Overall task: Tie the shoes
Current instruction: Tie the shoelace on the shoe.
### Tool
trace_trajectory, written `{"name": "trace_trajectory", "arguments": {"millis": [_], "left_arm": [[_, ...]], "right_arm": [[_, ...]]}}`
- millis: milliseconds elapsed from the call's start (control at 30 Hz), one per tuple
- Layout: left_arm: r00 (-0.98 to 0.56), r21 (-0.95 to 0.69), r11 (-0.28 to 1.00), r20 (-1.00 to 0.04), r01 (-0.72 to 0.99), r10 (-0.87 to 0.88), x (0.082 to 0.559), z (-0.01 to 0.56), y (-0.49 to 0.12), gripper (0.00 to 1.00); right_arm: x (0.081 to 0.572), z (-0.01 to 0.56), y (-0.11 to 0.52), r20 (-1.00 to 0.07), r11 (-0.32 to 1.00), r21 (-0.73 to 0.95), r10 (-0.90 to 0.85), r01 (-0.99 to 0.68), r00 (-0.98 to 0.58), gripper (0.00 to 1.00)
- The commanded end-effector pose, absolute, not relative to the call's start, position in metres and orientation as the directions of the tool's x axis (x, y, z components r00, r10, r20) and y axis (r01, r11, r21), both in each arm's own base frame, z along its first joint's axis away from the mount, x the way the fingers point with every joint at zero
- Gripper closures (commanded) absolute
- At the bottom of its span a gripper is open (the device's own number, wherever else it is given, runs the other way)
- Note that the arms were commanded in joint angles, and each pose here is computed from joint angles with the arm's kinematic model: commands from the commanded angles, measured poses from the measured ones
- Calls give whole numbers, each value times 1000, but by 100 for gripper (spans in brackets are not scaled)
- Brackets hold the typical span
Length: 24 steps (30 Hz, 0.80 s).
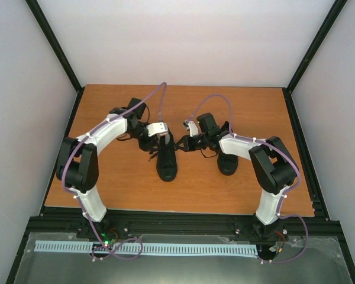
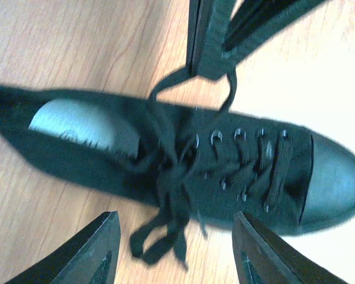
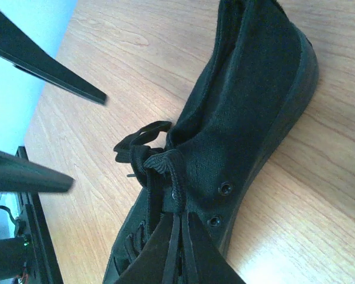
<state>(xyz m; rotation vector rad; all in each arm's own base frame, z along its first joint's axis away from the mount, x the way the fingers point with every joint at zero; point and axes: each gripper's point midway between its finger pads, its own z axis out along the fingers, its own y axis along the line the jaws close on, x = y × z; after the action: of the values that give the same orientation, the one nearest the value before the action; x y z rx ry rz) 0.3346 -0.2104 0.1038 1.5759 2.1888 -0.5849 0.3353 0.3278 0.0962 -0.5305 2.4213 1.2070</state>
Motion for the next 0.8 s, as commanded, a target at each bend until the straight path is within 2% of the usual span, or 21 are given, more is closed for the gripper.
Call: {"name": "trace_trajectory", "arguments": {"millis": [0,133,267,500,533,567,633,667,700,767], "left_arm": [[-159,-58,149,-480,987,863,316,104,-180,45],[-147,-16,152,-380,988,913,326,66,-162,45],[-188,60,224,-366,973,912,358,54,-159,45],[-216,-24,220,-332,975,918,356,21,-160,47],[-220,-27,223,-325,974,920,356,18,-159,51],[-228,-29,231,-317,973,921,357,16,-158,59],[-236,-13,244,-315,970,919,361,18,-156,83],[-237,0,250,-326,968,915,364,23,-156,91],[-238,6,255,-339,967,910,366,28,-156,95],[-244,25,271,-361,962,900,372,37,-155,98]], "right_arm": [[337,99,331,-506,536,671,-174,-512,-845,97],[336,98,330,-504,535,671,-179,-513,-845,97],[334,98,330,-504,534,670,-182,-515,-844,97],[333,97,329,-501,540,666,-187,-515,-845,97],[332,97,329,-500,540,666,-189,-515,-845,97],[332,97,329,-500,539,666,-190,-516,-845,97],[331,97,328,-496,540,666,-196,-515,-846,97],[330,97,328,-496,540,663,-201,-518,-845,97],[329,96,327,-493,542,661,-207,-519,-845,97],[327,95,325,-494,545,653,-220,-526,-841,97]]}}
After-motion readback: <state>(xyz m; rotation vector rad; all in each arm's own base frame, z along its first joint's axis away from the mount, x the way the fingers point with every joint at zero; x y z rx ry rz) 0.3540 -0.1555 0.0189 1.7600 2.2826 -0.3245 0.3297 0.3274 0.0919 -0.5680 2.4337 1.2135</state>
